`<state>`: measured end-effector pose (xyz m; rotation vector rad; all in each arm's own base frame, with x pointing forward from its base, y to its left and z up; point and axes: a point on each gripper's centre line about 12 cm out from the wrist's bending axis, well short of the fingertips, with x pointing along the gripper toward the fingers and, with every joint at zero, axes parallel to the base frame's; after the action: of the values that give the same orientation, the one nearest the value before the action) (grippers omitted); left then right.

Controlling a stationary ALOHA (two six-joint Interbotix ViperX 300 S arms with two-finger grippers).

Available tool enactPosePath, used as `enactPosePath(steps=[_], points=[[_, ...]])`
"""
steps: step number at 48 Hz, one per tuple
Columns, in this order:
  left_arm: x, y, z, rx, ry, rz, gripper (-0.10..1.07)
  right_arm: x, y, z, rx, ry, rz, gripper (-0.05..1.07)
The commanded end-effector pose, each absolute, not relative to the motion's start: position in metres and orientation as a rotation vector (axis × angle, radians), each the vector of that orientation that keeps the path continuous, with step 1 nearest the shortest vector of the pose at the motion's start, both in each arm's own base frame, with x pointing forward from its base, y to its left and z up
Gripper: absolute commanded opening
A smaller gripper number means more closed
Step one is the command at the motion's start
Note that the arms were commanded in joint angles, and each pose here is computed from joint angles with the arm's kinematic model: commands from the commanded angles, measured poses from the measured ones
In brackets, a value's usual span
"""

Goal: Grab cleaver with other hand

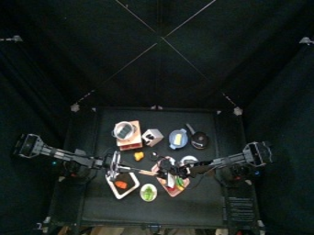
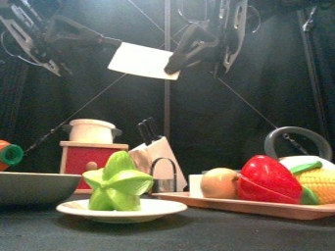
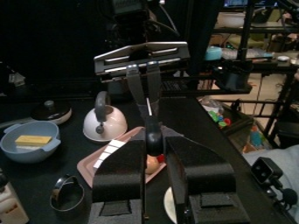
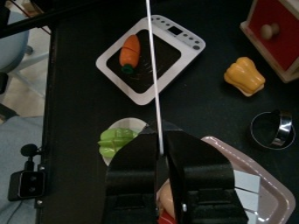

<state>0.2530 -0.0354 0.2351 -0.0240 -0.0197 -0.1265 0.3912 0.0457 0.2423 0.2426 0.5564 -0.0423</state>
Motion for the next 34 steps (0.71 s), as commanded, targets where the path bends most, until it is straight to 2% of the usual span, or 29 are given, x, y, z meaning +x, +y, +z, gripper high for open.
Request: enactPosePath(steps=[1,15,34], points=[[0.253,-0.036,0.236,-0.026,-0.020,-0.128,0.47,0.386,0.044,0.262,0.248,0.505,-0.035,0.30],[0.248,-0.036,0.215,-0.040,0.110,-0.121,0.47,0.386,0.038,0.256,0.252,0.515,-0.049,0.30],[0.250,-0.036,0.216,-0.033,0.117,-0.123,0.47,0.389,0.038,0.247,0.253,0.536,-0.052,0.30]])
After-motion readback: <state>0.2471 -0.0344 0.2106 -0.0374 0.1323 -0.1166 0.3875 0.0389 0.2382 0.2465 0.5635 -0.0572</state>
